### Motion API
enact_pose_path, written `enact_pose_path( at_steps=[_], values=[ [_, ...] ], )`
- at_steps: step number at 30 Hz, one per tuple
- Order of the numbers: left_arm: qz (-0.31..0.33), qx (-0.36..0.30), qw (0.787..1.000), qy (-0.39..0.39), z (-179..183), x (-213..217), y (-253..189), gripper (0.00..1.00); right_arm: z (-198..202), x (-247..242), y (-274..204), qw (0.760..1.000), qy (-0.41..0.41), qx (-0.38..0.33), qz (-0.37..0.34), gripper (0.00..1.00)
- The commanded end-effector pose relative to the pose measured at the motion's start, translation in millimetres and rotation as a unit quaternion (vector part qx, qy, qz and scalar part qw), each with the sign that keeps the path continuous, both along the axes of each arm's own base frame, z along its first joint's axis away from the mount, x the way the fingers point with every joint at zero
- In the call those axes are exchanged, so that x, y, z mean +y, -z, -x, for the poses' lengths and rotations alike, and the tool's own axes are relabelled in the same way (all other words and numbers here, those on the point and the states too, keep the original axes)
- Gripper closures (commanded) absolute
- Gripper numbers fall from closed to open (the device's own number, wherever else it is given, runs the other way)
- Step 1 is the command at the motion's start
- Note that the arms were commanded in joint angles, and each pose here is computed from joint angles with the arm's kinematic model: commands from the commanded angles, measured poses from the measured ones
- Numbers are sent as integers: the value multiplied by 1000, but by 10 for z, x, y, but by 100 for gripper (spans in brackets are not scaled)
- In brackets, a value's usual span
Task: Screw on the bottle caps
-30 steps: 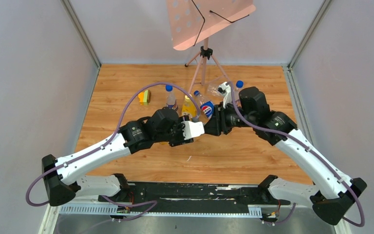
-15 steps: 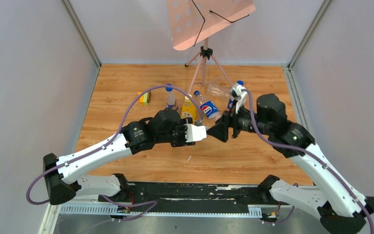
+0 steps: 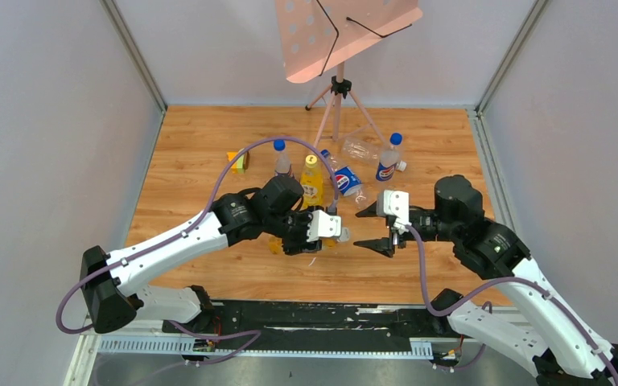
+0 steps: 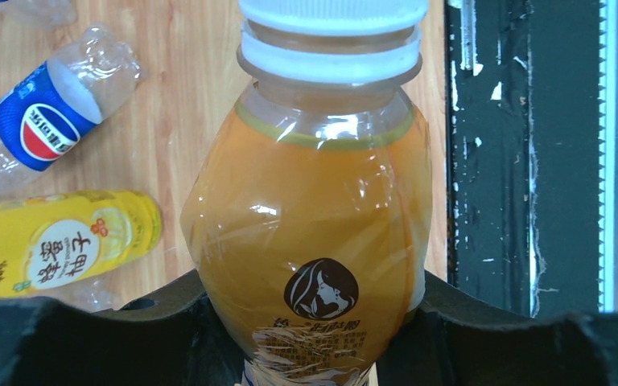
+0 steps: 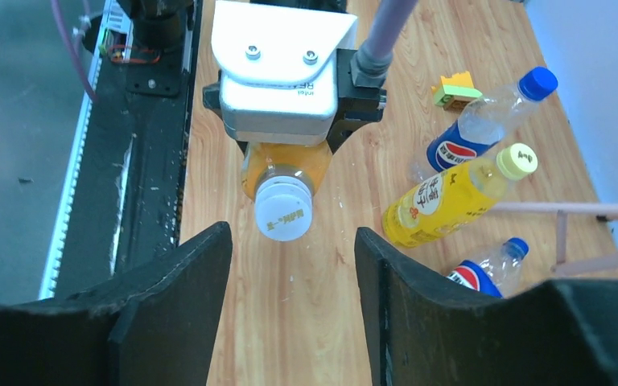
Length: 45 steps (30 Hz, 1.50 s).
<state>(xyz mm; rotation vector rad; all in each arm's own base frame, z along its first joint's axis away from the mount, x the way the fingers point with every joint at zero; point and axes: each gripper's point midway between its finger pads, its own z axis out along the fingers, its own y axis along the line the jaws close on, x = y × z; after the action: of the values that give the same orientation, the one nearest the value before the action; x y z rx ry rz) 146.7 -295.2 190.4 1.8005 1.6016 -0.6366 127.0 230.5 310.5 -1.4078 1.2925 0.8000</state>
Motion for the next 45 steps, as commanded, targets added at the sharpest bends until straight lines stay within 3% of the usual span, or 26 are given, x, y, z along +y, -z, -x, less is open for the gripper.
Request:
enact_pose_path(
  at_steps=[1,18,28,32,35,39,42,45],
  values=[
    [30,5,999,28,67,-79,-171,97,68,86,-15,995,-73,-73,6,43],
    [37,9,999,30,75,-77,-169,97,45,235,219,992,-99,-61,45,52],
    [41,-5,999,19,28,-61,-183,97,1,346,290,994,-94,-17,44,74],
    [43,-38,998,-11,-108,-27,-196,97,-76,438,297,996,-58,55,33,96],
    [48,-79,995,-48,-276,21,-271,97,-161,519,342,989,-7,144,21,100],
    [52,-122,988,-84,-434,97,-314,97,-386,574,409,948,114,298,4,100],
    [63,-149,981,-102,-521,133,-396,97,-652,546,404,870,243,427,-43,100],
    [71,-162,978,-107,-544,152,-427,97,-814,481,396,791,302,526,-85,100]
  ],
)
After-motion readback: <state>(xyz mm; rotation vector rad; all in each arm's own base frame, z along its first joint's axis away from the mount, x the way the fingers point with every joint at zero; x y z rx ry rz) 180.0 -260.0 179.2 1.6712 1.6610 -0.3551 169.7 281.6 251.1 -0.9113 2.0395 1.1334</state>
